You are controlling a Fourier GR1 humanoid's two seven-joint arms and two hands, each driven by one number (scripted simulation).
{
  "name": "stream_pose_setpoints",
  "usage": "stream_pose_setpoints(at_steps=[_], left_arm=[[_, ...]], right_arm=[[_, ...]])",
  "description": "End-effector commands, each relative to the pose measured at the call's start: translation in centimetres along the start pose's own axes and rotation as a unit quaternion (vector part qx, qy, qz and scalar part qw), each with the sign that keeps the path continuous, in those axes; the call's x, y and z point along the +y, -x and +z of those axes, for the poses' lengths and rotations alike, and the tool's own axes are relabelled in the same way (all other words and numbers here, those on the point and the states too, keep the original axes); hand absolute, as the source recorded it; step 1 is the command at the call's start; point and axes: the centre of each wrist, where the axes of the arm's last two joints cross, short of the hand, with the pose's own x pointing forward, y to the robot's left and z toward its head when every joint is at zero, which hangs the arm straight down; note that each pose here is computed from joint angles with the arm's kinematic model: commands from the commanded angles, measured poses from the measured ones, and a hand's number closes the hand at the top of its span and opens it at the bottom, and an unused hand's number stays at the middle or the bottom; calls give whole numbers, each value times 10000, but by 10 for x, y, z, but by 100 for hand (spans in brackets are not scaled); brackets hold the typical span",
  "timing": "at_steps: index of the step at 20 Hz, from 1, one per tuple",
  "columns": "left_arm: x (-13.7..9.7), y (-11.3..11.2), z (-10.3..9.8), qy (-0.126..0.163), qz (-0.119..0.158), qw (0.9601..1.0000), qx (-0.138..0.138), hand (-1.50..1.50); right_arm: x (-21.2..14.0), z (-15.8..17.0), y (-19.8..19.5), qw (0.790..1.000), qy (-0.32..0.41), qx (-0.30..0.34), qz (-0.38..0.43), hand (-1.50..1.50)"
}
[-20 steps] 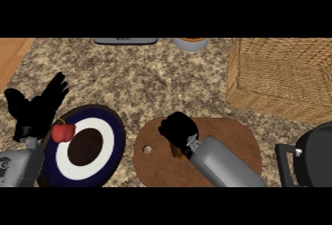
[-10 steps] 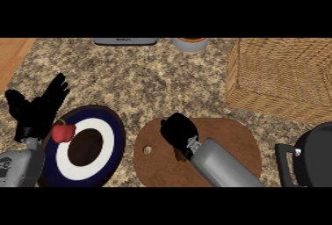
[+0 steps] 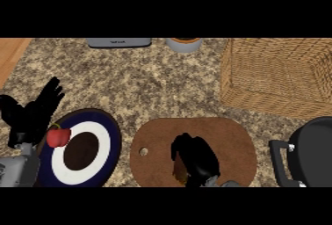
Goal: Pick the sweet potato from the cutting board and place it in the basket
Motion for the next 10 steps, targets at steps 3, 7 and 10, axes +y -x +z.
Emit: stream_pose_setpoints(at_steps=[3,7,10], left_arm=[[5,-8,-4,68,-24,10000,-35,0],[-4,0,-5,33,71,10000,32,0],[-2,-4,-5,91,31,10000,-8,0]], right_arm=[[27,54,-25,9817,546,-5,-1822,150],[1,80,-51,9454,1430,-815,-2811,150],[-27,108,-61,9290,2237,-1125,-2726,150]])
